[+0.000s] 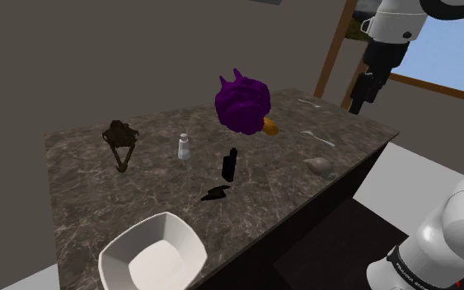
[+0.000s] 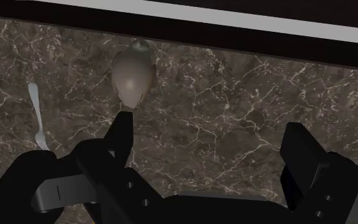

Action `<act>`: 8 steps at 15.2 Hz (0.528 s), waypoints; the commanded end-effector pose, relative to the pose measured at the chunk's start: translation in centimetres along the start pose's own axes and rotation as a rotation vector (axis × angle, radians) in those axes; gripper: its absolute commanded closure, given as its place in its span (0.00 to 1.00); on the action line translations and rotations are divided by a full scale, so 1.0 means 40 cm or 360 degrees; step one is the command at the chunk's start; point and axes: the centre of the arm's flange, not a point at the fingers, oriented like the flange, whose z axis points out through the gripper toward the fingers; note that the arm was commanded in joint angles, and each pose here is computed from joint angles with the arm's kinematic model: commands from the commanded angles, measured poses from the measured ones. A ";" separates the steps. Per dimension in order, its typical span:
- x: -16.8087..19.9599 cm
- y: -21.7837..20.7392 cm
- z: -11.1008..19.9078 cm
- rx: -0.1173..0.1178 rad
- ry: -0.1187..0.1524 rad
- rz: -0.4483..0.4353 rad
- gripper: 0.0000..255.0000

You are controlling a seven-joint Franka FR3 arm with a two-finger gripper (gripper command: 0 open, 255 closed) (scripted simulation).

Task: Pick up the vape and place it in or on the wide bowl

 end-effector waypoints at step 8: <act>0.165 -0.102 0.123 0.0041 -0.0017 0.0005 0.00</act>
